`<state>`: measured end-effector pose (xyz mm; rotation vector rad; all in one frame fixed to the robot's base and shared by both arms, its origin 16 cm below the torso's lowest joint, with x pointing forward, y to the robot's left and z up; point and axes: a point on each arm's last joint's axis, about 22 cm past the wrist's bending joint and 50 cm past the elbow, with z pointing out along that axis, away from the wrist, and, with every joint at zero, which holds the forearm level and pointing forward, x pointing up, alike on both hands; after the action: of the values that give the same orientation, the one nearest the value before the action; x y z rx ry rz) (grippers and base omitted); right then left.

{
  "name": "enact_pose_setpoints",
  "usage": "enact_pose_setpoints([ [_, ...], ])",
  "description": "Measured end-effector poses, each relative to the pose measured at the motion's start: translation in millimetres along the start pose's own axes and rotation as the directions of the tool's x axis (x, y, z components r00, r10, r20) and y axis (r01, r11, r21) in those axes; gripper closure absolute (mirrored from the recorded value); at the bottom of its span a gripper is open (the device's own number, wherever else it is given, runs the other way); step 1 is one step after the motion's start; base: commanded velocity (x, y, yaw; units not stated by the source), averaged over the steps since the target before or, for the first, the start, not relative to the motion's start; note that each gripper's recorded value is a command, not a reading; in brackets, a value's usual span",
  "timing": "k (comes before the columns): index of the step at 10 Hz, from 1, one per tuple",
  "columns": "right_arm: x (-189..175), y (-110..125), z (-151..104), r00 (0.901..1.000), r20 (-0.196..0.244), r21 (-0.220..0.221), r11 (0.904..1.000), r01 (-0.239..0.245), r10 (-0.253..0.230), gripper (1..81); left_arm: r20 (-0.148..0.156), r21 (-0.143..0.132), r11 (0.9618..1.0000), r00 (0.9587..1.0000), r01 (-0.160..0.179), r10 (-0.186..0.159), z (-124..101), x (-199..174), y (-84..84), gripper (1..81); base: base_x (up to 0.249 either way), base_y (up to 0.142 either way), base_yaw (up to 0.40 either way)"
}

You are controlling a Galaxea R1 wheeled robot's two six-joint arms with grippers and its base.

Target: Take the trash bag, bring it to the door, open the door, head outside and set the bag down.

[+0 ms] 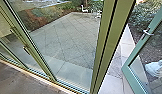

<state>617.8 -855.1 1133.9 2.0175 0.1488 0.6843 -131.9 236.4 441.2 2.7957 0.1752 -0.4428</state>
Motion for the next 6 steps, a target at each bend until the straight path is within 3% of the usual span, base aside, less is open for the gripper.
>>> enact_pose_setpoints([
  [1,-10.3,3.3,1.4,0.9995,0.020,0.008,0.9997,-0.025,0.025,1.0,0.001,-0.003,1.0000,1.0000,-0.001,0.001,0.9,-0.3,2.7,81.1,0.000,0.000,0.000],
  [2,-16.1,-8.7,0.1,0.9961,0.058,0.059,0.9958,-0.070,0.067,1.0,0.000,-0.007,1.0000,1.0000,-0.001,0.001,1.8,-0.2,5.6,81.1,0.000,0.000,0.000],
  [3,-20.2,-32.2,-2.9,0.9865,0.106,0.147,0.9793,-0.139,0.124,1.0,0.001,-0.008,1.0000,1.0000,-0.001,0.001,1.9,-0.8,6.1,81.1,0.000,0.000,0.000],
  [4,-26.3,-62.0,-10.2,0.9667,0.177,0.254,0.9404,-0.227,0.185,1.0,0.000,-0.008,1.0000,1.0000,-0.001,0.001,1.9,-0.3,6.1,81.1,0.000,0.000,0.000],
  [6,-42.3,-115.8,-28.5,0.9201,0.312,0.412,0.8385,-0.356,0.237,1.0,-0.003,-0.009,1.0000,1.0000,-0.003,0.003,1.9,1.4,6.7,81.1,0.000,0.000,0.000],
])
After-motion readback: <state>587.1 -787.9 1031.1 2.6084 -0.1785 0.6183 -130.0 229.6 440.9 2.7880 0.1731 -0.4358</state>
